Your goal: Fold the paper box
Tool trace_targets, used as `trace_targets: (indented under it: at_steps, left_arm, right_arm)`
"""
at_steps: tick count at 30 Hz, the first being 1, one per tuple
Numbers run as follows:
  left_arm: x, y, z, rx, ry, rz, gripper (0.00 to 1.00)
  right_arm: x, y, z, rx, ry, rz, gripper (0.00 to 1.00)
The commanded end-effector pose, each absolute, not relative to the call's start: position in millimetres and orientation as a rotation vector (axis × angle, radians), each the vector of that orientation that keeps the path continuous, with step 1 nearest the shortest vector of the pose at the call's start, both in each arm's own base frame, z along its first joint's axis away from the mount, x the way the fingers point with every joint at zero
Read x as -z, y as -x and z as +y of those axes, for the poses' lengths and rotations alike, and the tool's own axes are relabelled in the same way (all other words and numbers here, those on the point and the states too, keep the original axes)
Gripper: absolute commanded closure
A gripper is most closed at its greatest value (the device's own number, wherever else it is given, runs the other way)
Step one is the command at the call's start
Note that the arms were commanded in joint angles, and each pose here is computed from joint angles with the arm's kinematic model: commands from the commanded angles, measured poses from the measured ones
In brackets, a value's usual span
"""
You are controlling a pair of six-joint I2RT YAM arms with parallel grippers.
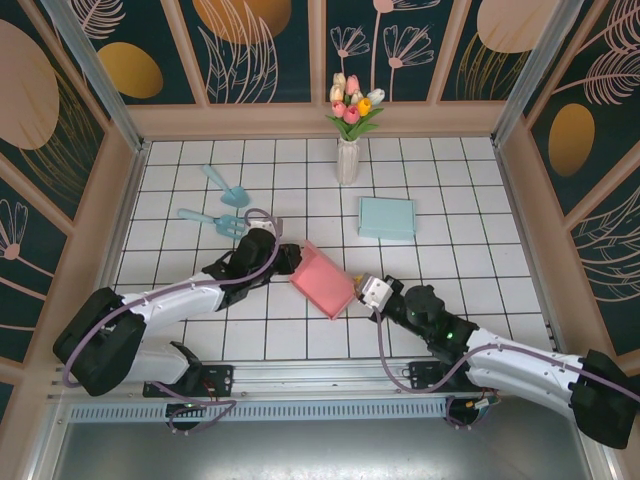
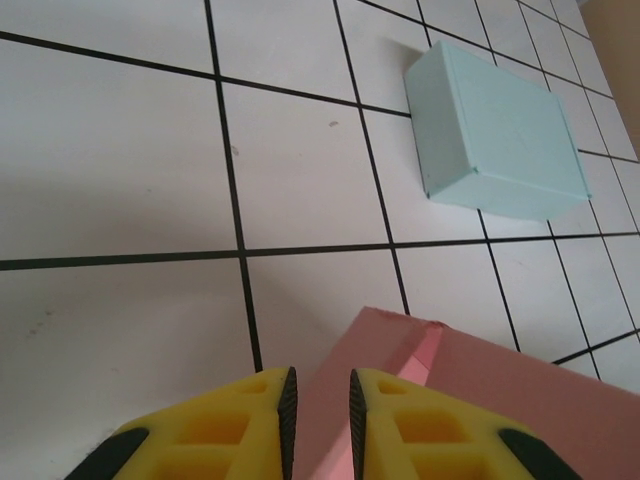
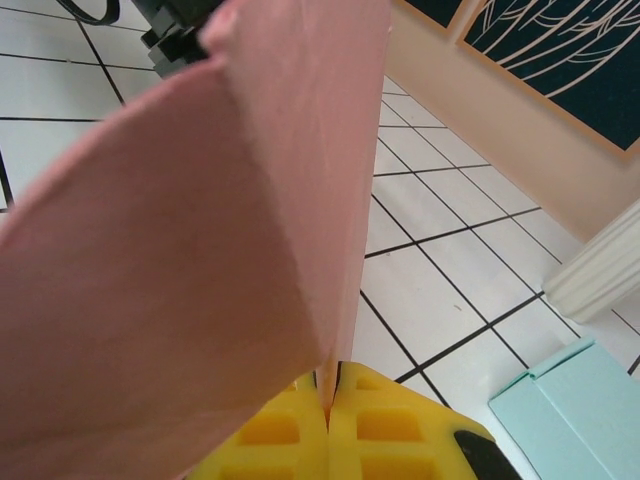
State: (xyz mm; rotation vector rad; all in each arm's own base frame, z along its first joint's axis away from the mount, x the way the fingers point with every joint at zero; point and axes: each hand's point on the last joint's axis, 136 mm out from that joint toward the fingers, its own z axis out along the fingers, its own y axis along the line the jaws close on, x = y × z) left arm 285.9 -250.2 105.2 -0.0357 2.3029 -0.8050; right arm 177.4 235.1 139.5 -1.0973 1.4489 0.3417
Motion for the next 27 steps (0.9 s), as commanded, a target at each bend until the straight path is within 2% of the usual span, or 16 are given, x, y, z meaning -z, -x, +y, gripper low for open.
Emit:
trace_targets:
  at_steps: [1, 18, 23, 27]
  left_arm:
    - [-109.1, -281.6, -259.5, 0.871, 0.015, 2.279, 0.76]
    - [-79.5, -279.2, -245.3, 0.738, -0.006, 2.338, 0.76]
    - [-72.7, -273.9, -212.5, 0.583, 0.053, 2.338, 0.76]
    - [-98.2, -267.0, -190.3, 0.543, 0.092, 2.269, 0.77]
  right_arm:
    - [-144.5, -179.3, 236.5, -0.355, 1.075, 1.451, 1.00]
    - [-83.3, -185.0, 240.7, -0.122, 1.292, 1.624, 1.00]
    - [-83.9, -183.2, 241.4, -0.075, 1.304, 1.602, 1.00]
    - [-83.8, -180.1, 243.6, -0.056, 1.324, 1.570, 1.00]
